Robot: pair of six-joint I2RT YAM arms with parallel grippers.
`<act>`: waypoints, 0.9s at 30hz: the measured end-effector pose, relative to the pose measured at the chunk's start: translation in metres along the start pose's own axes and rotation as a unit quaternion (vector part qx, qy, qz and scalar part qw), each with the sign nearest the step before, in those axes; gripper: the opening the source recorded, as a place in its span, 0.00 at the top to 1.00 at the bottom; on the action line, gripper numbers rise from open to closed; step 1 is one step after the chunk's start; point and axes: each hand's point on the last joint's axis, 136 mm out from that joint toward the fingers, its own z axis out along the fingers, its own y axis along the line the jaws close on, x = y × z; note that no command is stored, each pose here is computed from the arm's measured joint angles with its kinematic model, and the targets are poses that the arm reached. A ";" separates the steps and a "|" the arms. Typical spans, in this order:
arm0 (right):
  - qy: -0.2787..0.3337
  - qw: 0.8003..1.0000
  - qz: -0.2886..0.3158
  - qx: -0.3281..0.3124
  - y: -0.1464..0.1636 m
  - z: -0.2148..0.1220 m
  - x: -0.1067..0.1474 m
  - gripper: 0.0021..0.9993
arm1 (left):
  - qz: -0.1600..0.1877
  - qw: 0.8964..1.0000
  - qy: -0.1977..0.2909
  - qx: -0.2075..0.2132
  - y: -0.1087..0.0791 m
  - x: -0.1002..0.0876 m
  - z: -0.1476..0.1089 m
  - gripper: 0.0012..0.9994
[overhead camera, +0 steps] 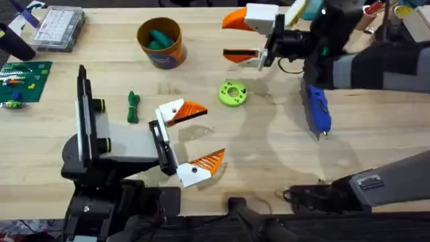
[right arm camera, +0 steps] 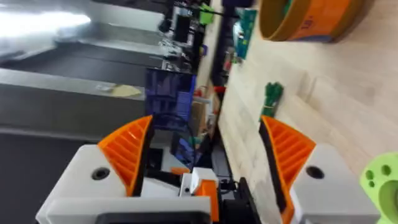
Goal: Pick up the gripper from the table and insert it into the empty holder that is missing its gripper. Then pick up a screw, insert it into the mounting hole, and use the screwdriver to tighten it. Finally, clean up the table by picking up the vegetable and placing it into the bucket.
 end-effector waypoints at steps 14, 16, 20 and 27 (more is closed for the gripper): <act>-0.026 0.992 -0.025 0.122 -0.051 -0.009 -0.015 0.00 | 0.001 1.000 0.000 0.001 0.000 0.000 0.000 0.01; -0.036 0.988 -0.024 0.151 -0.057 -0.018 -0.015 0.00 | 0.001 1.000 0.000 0.001 0.000 0.000 0.000 0.01; -0.056 0.974 -0.052 0.211 -0.046 -0.040 -0.011 0.00 | 0.001 1.000 0.000 0.001 0.000 0.000 0.000 0.01; -0.061 0.934 -0.139 0.323 -0.005 -0.083 0.022 0.00 | 0.001 1.000 0.000 0.001 0.000 0.000 0.000 0.01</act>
